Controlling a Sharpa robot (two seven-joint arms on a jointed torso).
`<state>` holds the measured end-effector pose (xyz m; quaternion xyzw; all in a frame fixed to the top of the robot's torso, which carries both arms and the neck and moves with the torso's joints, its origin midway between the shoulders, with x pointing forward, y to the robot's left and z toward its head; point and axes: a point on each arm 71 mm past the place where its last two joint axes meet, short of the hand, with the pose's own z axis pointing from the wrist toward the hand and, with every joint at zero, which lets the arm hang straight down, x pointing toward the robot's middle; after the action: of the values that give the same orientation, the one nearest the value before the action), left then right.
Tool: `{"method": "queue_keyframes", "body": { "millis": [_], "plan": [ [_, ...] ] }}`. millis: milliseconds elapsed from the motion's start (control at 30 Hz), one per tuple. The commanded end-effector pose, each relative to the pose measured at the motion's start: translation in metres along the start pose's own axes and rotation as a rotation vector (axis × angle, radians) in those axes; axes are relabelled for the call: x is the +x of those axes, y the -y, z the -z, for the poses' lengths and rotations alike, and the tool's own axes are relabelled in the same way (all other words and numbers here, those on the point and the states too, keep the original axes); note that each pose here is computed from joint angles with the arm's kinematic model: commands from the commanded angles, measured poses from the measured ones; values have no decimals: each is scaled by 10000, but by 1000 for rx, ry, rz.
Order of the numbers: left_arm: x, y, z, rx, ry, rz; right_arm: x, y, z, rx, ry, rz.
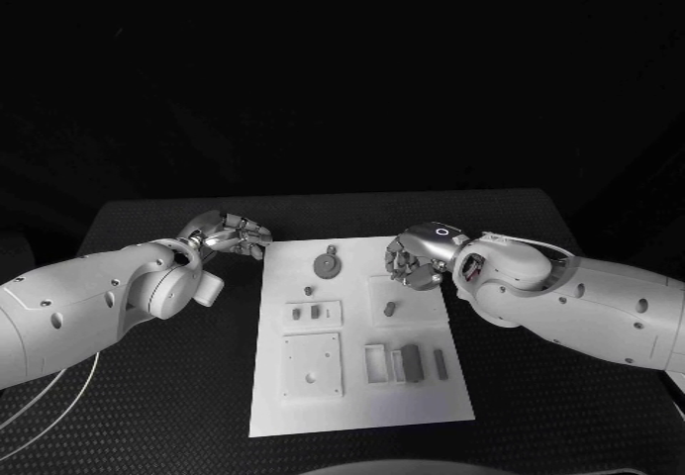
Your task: Assemble the parts on the task board
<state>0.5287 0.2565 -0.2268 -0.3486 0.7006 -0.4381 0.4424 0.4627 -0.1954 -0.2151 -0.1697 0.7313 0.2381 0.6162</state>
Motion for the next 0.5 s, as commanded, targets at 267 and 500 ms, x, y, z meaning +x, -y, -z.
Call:
{"method": "queue_keyframes", "body": {
  "millis": [267, 500],
  "plan": [
    [40, 32, -41, 10, -2, 13, 22, -623, -136, -161, -35, -48],
    [55, 42, -54, 14, 1, 17, 204, -1085, -201, -286, -66, -7]
  ]
}}
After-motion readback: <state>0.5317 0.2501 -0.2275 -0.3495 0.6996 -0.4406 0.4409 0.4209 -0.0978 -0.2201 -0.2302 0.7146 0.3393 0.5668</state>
